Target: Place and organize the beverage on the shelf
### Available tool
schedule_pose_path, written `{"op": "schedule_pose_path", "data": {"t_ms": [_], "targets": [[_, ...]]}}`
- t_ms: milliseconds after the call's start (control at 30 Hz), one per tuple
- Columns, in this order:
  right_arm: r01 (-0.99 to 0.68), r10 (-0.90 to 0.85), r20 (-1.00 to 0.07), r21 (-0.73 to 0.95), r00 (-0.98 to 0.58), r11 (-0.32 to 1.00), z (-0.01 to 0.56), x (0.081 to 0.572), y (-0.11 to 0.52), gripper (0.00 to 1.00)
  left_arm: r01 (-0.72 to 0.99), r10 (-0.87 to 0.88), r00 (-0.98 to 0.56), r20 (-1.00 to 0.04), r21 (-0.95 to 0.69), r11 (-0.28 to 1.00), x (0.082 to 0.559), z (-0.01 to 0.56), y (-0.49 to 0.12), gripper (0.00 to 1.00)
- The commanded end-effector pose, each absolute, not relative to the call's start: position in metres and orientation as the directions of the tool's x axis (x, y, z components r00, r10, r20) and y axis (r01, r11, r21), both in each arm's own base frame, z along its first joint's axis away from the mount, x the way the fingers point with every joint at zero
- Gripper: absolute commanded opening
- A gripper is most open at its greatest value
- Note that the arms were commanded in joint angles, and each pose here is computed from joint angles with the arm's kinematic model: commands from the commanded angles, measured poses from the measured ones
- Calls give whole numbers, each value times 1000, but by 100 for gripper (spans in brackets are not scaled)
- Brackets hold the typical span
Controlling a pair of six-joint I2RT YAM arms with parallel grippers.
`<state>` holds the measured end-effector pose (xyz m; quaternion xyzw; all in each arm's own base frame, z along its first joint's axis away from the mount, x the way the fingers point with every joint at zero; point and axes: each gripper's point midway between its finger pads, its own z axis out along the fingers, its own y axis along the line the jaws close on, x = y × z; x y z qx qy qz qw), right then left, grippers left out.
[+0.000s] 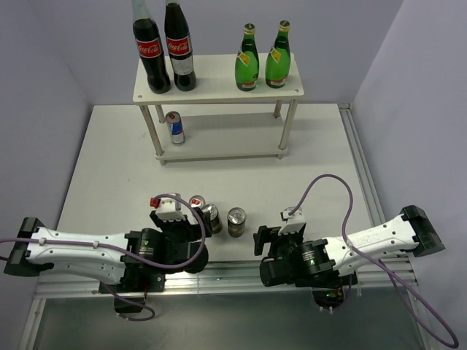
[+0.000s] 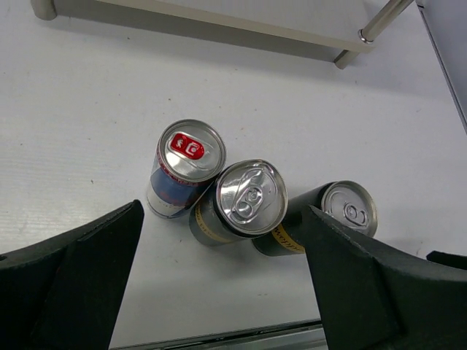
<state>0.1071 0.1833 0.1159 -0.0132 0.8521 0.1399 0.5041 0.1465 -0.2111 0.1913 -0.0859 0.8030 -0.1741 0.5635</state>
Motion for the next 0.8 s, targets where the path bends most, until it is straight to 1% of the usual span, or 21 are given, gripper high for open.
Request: {"op": "schedule_pose_path", "data": {"t_ms": [0, 167, 367, 533, 633, 767], "targets": [[-154, 156, -874, 251, -461, 956, 118, 110, 183, 99, 93, -300, -347, -889, -350, 932, 144, 208, -201, 96], [-152, 156, -875, 250, -458, 956, 118, 110, 183, 99, 86, -332, -414, -847, -400, 913, 137, 196, -198, 94], [-150, 157, -877, 248, -454, 957, 119, 110, 182, 99, 56, -285, -528, -800, -368, 928, 119, 156, -204, 92], [-145, 155, -878, 244, -452, 959, 119, 110, 182, 99, 0, -233, -551, -801, -279, 960, 112, 120, -202, 94], [-148, 154, -879, 244, -451, 959, 119, 110, 182, 99, -16, -253, -548, -797, -293, 956, 112, 107, -203, 95], [-151, 160, -877, 253, -453, 956, 119, 109, 182, 99, -33, -290, -550, -783, -326, 945, 113, 91, -196, 95]]}}
